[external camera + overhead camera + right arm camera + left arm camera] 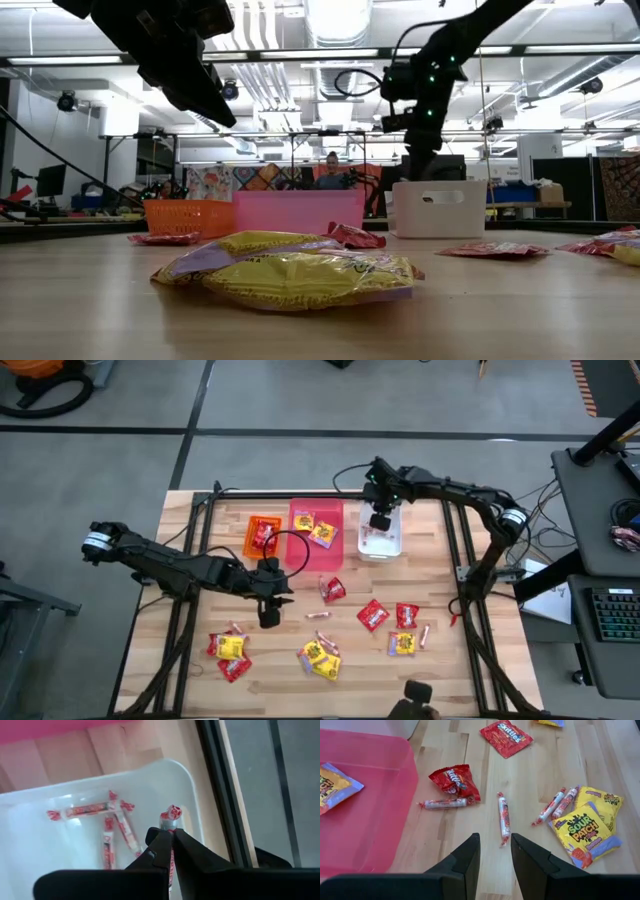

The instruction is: Organize candy in baskets

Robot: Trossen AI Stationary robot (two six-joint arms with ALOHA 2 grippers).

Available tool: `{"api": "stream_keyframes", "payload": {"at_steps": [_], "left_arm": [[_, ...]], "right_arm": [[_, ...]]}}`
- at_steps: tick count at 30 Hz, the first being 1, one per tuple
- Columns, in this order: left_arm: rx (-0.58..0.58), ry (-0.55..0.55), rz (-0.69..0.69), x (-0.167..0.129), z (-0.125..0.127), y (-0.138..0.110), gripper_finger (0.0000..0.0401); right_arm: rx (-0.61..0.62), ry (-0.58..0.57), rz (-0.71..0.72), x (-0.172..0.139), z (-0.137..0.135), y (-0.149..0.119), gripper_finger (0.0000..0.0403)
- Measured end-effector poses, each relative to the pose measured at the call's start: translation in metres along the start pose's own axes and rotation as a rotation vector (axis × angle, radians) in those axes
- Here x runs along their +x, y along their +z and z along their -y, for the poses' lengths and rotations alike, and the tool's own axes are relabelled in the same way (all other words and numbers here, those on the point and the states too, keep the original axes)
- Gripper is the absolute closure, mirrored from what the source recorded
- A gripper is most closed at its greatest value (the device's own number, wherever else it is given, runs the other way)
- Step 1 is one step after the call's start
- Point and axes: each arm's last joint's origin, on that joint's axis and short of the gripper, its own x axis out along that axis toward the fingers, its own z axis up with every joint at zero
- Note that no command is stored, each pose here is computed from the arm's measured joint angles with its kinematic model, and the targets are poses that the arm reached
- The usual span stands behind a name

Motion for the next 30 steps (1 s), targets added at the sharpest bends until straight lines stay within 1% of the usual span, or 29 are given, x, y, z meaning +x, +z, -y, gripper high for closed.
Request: {"api": "stream_keyframes", "payload": {"at_steps": [4, 7, 11, 14, 16, 18, 20, 24, 26, 30], "left_arm": [[0.0, 0.009, 0.002, 0.0, 0.0, 0.0, 0.0307], [0.0, 0.034, 0.008, 0.0, -0.001, 0.0, 0.0307], [-0.002, 0.036, 0.008, 0.0, -0.001, 0.0, 0.0307], [-0.017, 0.036, 0.008, 0.001, -0.001, -0.001, 0.0307], [-0.046, 0.033, 0.02, 0.002, -0.001, -0.002, 0.0307], [-0.067, 0.029, 0.026, 0.005, -0.002, -0.007, 0.0307], [-0.078, 0.028, 0.013, 0.007, -0.001, -0.012, 0.0307], [-0.112, 0.033, -0.054, 0.009, 0.001, -0.025, 0.0307], [-0.158, 0.054, -0.111, 0.008, 0.0, -0.031, 0.0307], [-0.288, 0.125, -0.23, 0.006, -0.004, -0.044, 0.0307]], "right_arm": [[-0.004, 0.006, 0.002, 0.001, 0.002, -0.001, 0.0368], [0.013, 0.02, 0.012, 0.001, 0.002, -0.001, 0.0335], [0.04, 0.015, 0.014, 0.0, 0.002, 0.0, 0.0292], [0.067, 0.012, 0.022, -0.005, 0.002, 0.0, 0.0276], [0.088, 0.013, 0.037, -0.015, -0.002, 0.003, 0.0273], [0.103, 0.02, 0.068, -0.027, -0.009, 0.006, 0.0271], [0.09, 0.051, 0.108, -0.038, -0.022, 0.01, 0.0272], [0.054, 0.102, 0.18, -0.06, -0.051, 0.015, 0.0276], [0.048, 0.12, 0.208, -0.07, -0.066, 0.017, 0.0277], [0.013, 0.163, 0.25, -0.086, -0.096, 0.017, 0.0276]]}}
